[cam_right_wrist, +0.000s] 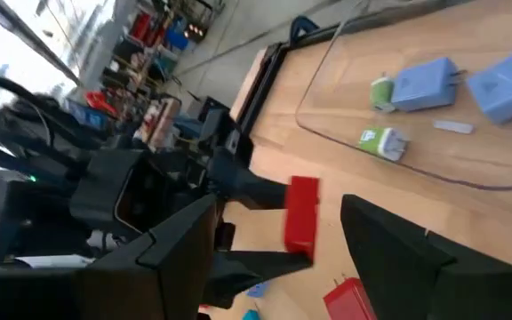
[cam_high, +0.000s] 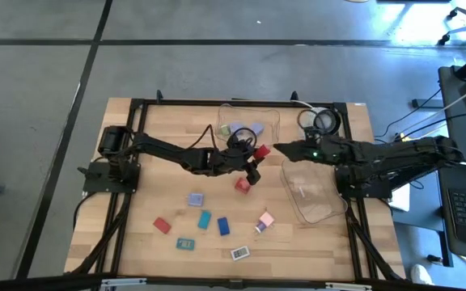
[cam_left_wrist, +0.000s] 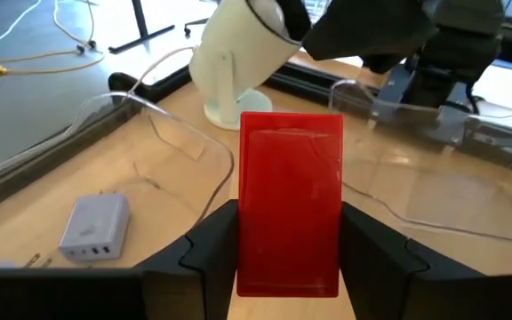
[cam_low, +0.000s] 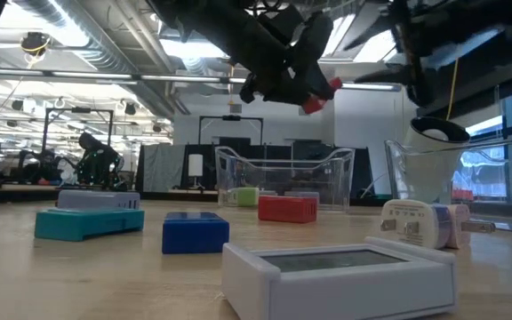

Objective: Pick & Place Office items
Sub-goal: Put the top red digital clock into the bottom transparent bin

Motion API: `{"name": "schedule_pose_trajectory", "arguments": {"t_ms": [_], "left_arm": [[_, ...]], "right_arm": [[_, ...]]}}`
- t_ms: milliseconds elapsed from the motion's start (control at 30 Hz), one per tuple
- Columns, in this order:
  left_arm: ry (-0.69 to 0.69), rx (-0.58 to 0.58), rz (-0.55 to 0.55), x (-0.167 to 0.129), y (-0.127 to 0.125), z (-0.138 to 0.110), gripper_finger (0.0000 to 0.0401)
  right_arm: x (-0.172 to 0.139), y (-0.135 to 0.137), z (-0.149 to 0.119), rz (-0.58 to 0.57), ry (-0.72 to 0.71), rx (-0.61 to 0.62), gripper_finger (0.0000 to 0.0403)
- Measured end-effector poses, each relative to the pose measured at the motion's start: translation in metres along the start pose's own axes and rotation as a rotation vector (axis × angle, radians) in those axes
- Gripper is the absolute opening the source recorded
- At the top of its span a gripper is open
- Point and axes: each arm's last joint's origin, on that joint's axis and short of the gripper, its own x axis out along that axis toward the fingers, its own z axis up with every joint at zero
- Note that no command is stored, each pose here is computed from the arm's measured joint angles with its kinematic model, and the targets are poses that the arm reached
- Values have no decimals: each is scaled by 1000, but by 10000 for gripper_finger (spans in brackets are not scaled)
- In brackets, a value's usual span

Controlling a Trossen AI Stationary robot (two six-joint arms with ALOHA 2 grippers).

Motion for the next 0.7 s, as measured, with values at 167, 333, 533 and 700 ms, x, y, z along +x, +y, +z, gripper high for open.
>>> {"name": "schedule_pose_trajectory", "arguments": {"t_ms": [167,333,533,700], "left_arm": [[3,-10,0,0,0,0,160],[9,-1,0,-1,-1,-1,160],[25,13,7,-2,-3,-4,160],[46,43,46,-6,-6,-8,160]], "right_arm": [[23,5,-8,-72,60,-13,246],[41,9,-14,-98,125,-22,246],[55,15,-17,-113,161,-84,232],[59,13,-20,-143,182,-96,182]]}}
